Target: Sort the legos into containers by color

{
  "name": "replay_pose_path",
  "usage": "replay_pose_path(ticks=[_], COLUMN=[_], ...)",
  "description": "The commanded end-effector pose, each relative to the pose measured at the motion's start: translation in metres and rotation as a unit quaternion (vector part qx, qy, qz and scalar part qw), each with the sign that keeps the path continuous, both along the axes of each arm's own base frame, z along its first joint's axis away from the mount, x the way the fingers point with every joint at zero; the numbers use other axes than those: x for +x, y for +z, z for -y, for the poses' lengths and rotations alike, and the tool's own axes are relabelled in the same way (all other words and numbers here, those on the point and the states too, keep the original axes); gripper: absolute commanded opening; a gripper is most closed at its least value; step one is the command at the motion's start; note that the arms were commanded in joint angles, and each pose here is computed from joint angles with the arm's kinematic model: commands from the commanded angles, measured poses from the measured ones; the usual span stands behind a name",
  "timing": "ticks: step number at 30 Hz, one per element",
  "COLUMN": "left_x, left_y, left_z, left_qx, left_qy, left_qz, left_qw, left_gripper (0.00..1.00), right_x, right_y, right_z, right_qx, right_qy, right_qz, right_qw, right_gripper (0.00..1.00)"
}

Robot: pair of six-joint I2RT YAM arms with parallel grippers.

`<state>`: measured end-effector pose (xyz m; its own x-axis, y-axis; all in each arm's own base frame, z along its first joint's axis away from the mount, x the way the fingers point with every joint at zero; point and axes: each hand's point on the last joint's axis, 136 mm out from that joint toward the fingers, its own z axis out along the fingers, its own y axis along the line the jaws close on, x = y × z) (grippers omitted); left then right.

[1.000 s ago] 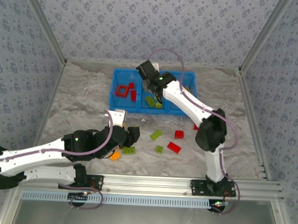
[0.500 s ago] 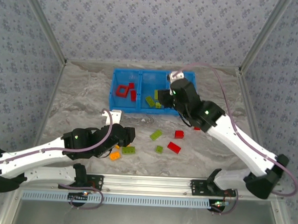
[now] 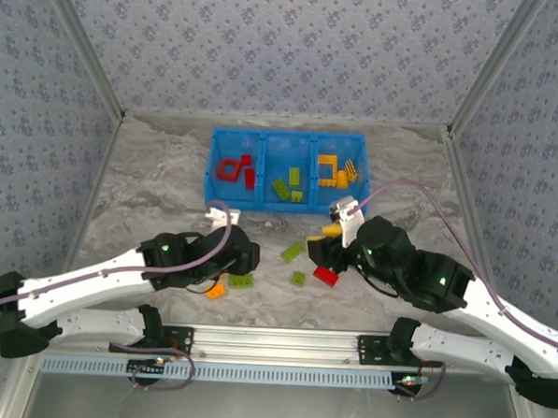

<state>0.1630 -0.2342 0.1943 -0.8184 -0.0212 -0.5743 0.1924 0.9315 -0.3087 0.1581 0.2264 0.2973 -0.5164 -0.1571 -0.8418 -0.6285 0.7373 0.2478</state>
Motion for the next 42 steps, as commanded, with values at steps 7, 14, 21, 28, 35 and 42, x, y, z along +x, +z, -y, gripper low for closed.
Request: replay_pose_path(ticks=[7,14,21,28,35,42], left_x=[0.004,0.021,0.044,0.068,0.079,0.084], left_y=[-0.045,-0.068,-0.089,-0.122,-0.141,-0.147], left_z=[0.125,0.18,0.22,0.219,0.227,0.241], left_qx=[0.015,0.05,0.072,0.125,0.118,0.111], left_qy=[-0.142,-0.183,-0.21,-0.118,-0.082,-0.083], left_qz=[-0.078,-0.075,-0.081,-0.116,-0.126,-0.126], left_qw=[0.987,0.979,0.972,0.978,0.982,0.982], left_gripper=[0.64,0.66,0.7,0.98,0.93,0.74], right_x=[-0.043,-0.052,-0.048,-0.045,-0.045,-0.037], right_y=[-0.004,0.024,0.04,0.049,0.049,0.048], right_z=[0.028,0.041,0.039,0.037,0.032,0.045], right_qx=[0.017,0.082,0.097,0.099,0.104,0.088], right_qy=[0.016,0.032,0.034,0.029,0.036,0.0], right_qz=[-0.026,0.006,0.034,0.049,0.053,0.056], right_qw=[0.999,0.996,0.994,0.993,0.992,0.995], right_gripper=[0.51,0.54,0.56,0.57,0.57,0.57])
